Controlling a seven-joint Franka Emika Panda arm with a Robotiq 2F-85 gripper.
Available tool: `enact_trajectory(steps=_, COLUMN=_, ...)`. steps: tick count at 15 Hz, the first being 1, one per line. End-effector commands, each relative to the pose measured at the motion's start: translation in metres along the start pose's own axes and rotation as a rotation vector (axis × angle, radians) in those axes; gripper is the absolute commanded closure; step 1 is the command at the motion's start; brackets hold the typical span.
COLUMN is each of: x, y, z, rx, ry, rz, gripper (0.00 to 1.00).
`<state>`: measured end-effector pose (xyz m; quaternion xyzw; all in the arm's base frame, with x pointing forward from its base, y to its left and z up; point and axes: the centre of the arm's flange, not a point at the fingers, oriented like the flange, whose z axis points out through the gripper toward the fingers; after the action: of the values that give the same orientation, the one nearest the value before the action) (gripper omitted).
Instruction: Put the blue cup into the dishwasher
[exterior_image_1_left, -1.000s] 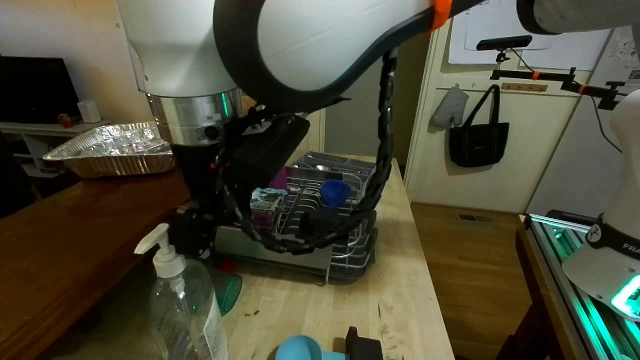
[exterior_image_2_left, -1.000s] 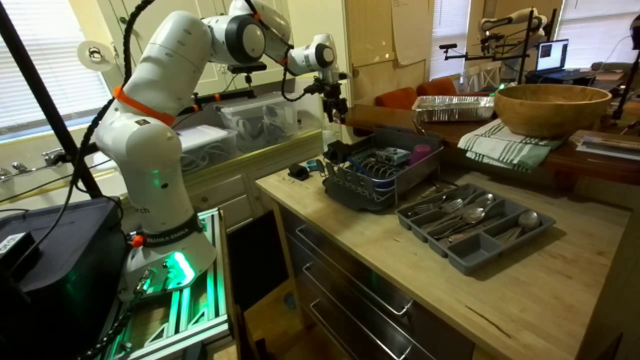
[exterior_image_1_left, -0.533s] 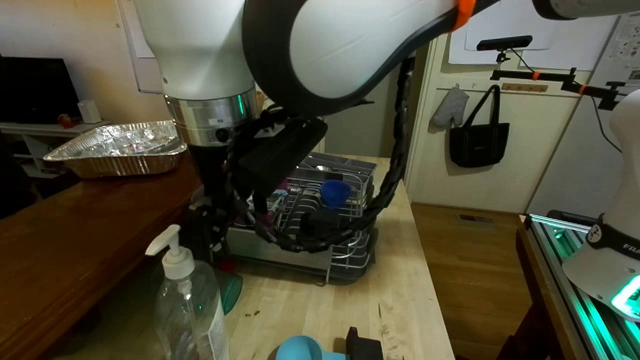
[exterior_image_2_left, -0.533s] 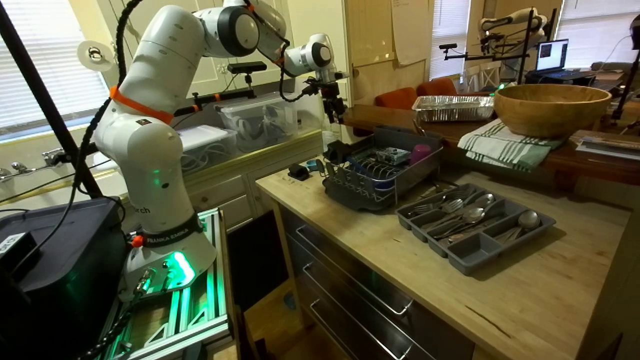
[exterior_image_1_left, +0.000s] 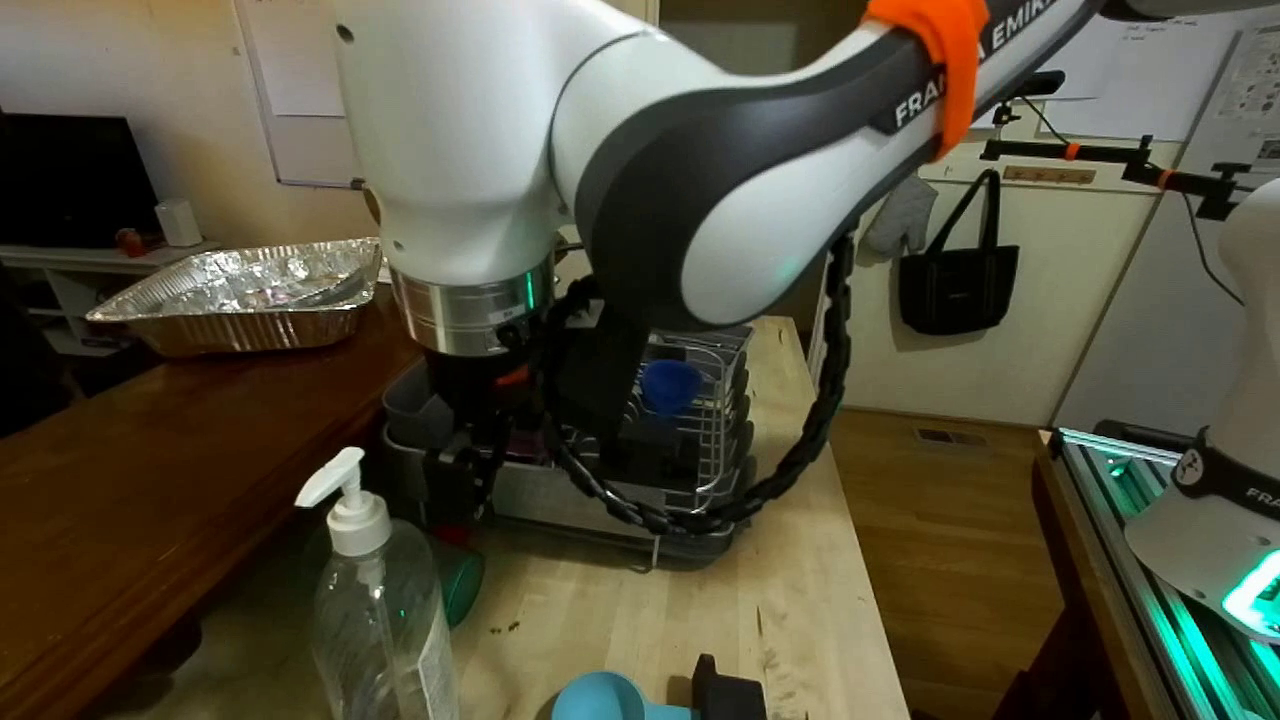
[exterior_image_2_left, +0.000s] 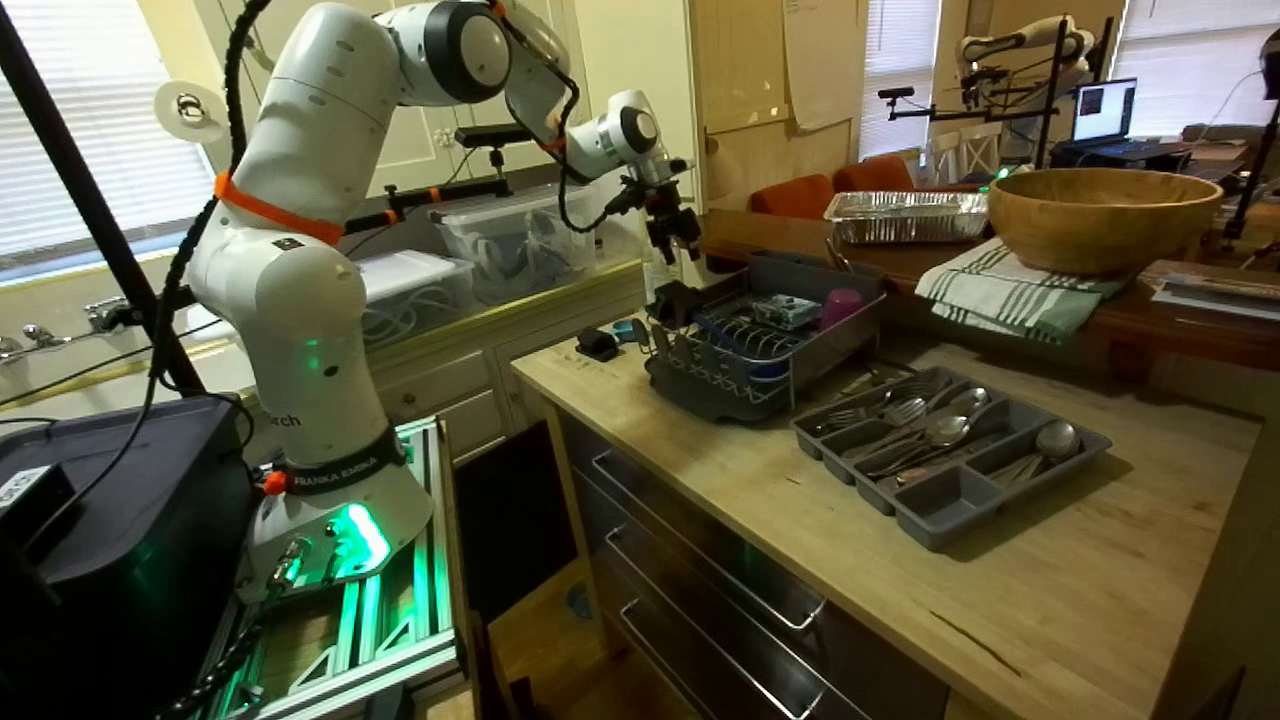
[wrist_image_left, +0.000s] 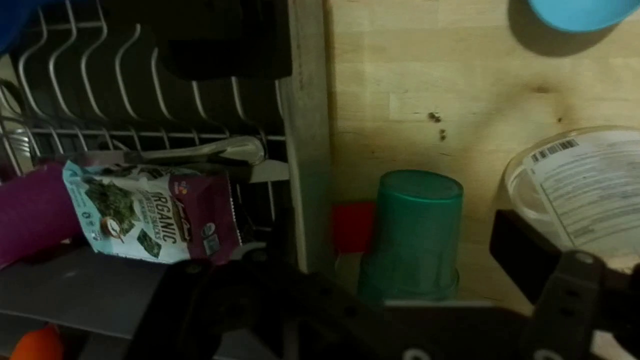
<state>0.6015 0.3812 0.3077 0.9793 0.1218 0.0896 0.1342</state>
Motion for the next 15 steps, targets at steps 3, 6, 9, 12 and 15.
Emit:
enact_trajectory(steps=3, x=-0.011, y=-0.005, z=0.035, rx=-0.046, ry=0.13, rz=-0.246, gripper=0.0)
enact_trajectory(steps=6, x=0.003, y=-0.014, z=0.037, rx=-0.041, ry=0.114, rz=-0.244, gripper=0.0)
enact_trajectory(steps=9, x=0.012, y=-0.021, z=0.035, rx=-0.016, ry=0.104, rz=-0.195, gripper=0.0)
enact_trajectory(steps=12, x=0.021, y=-0.024, z=0.036, rx=0.004, ry=0.08, rz=-0.155, gripper=0.0)
enact_trajectory(steps=15, x=0.023, y=-0.021, z=0.049, rx=0.036, ry=0.035, rz=-0.159, gripper=0.0)
